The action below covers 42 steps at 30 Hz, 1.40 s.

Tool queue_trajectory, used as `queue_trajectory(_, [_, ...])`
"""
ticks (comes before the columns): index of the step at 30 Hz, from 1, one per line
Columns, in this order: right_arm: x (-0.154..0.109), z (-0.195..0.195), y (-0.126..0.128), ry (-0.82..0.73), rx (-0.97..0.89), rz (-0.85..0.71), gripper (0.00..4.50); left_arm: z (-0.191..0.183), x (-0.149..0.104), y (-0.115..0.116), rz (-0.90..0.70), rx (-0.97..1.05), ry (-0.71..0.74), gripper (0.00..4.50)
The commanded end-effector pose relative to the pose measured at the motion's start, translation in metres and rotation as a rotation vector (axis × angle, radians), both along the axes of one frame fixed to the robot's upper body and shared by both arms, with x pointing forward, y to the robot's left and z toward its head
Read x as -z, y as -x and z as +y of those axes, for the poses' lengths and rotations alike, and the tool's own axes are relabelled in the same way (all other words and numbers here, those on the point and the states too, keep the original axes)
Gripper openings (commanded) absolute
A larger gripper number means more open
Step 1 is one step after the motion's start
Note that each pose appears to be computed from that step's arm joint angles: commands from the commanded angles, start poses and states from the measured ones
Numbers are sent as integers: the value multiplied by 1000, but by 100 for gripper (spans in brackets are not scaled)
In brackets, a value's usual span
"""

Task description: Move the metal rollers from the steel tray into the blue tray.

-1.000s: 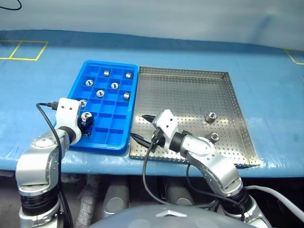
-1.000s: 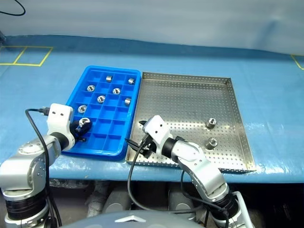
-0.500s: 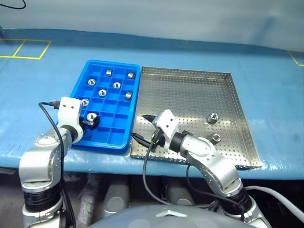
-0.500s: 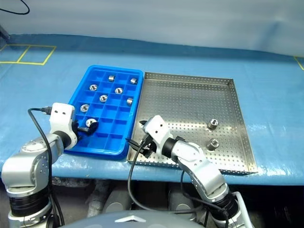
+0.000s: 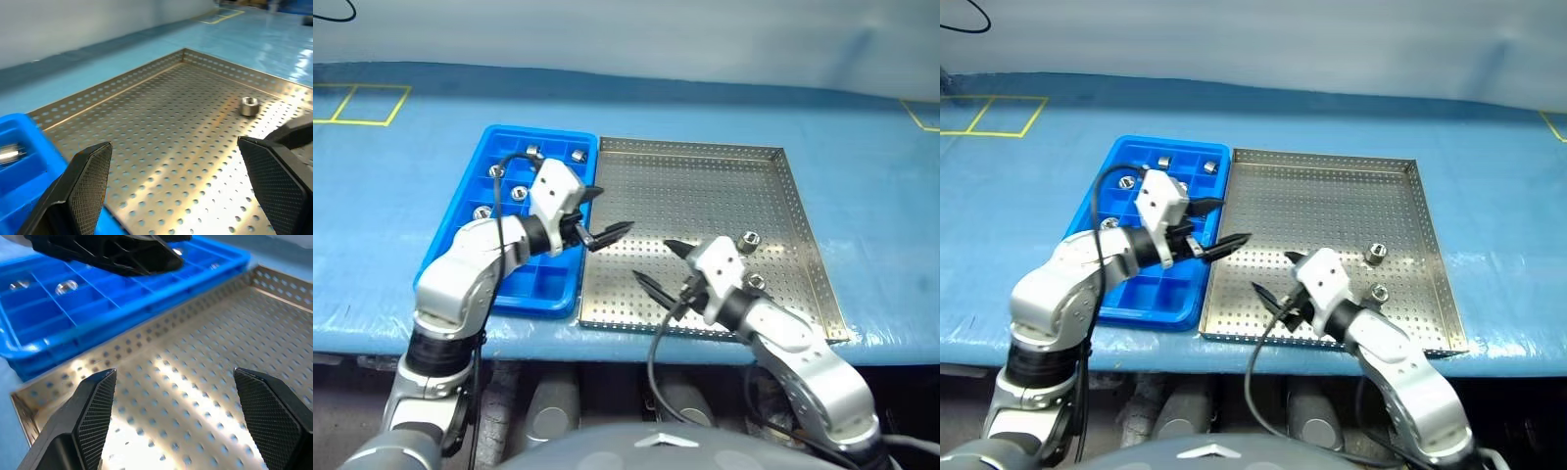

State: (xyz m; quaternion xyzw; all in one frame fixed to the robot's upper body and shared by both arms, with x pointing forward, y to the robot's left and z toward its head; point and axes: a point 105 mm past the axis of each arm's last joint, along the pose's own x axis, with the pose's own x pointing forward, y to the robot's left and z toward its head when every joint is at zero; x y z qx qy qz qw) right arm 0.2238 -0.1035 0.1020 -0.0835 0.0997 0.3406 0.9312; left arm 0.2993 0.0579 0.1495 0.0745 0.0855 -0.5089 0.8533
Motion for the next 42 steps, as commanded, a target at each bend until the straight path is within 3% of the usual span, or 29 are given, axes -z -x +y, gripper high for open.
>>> queue_trajectory(1, [-8, -12, 13, 10, 42, -17, 405, -23, 7, 3, 5, 158, -27, 448])
queue_trajectory(8, [2, -26, 25, 18, 167, 25, 405, -50, 23, -1, 23, 308, -84, 448])
queue_trajectory(16, [23, -23, 6, 3, 297, 133, 405, -50, 18, 1, -5, 353, -77, 448])
queue_trajectory(27, [24, -11, -13, -65, 278, 294, 405, -32, 18, 6, -20, 302, -95, 448])
queue_trajectory(39, [39, -12, -5, -27, 258, 458, 405, -27, 25, 20, -13, 322, -129, 448])
queue_trajectory(42, [40, -13, -7, -24, 273, 455, 350, -28, 25, 21, -11, 324, -130, 450])
